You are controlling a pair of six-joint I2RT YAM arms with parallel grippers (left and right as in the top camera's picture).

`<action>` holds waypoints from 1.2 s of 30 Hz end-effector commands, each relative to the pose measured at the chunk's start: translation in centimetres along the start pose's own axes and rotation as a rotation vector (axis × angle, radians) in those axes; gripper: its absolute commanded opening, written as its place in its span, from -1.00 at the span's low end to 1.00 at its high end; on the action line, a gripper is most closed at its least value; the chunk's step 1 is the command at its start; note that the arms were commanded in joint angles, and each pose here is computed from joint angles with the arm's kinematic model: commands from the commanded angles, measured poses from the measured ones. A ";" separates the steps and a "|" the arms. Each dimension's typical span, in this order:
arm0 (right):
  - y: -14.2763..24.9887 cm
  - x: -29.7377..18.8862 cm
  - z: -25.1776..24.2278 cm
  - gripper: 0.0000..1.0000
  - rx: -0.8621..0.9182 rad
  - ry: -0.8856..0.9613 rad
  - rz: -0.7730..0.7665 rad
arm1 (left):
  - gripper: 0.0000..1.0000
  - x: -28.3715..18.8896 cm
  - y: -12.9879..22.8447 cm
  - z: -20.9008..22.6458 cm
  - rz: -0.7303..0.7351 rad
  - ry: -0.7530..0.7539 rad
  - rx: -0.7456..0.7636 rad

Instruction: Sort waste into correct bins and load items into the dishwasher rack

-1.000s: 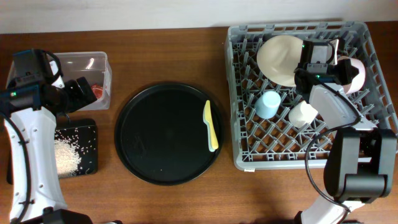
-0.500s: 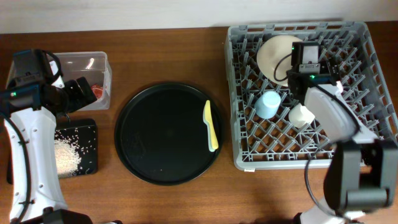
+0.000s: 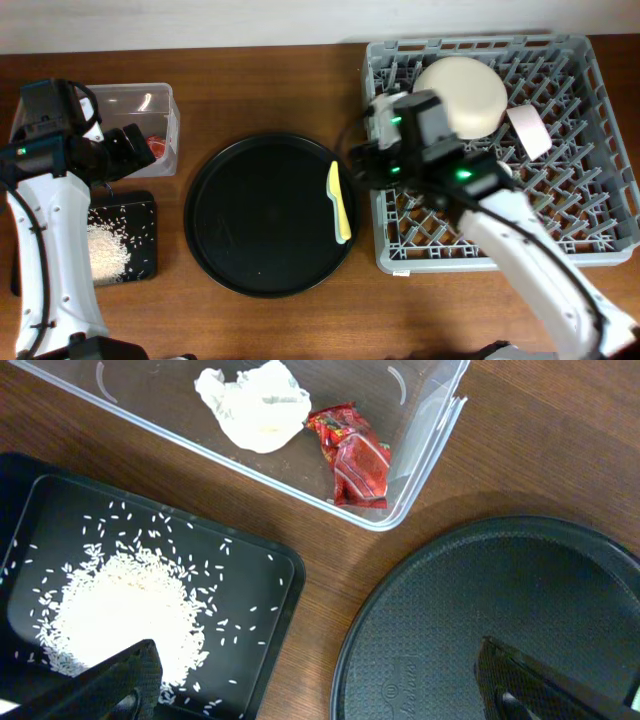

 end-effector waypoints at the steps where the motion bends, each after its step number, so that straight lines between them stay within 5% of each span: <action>1: 1.1 5.1 2.9 0.33 0.020 -0.069 0.124 | 0.99 -0.9 -0.3 0.1 -0.029 0.004 -0.005; 2: 2.0 7.0 3.2 0.20 0.033 -0.075 0.180 | 0.99 -0.9 -0.3 0.1 -0.029 0.004 -0.005; 6: 4.6 12.3 3.6 0.18 0.043 -0.077 0.313 | 0.99 -0.9 -0.3 0.1 -0.029 0.004 -0.005; 15: 6.6 15.7 3.2 -0.16 0.039 -0.036 0.384 | 0.99 -0.9 -0.3 0.1 -0.029 0.004 -0.005; 36: 8.1 16.5 2.6 -0.15 0.027 0.031 0.453 | 0.99 -0.9 -0.3 0.1 -0.029 0.004 -0.005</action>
Point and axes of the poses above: each gripper's point midway between its finger pads, its own x axis out along the fingers, its own z axis along the line the jaws close on, y = z × x, the point moved 9 cm from there along -x, back along the fingers, and after that the axes turned 12 degrees about -x, right-handed, at the moved point
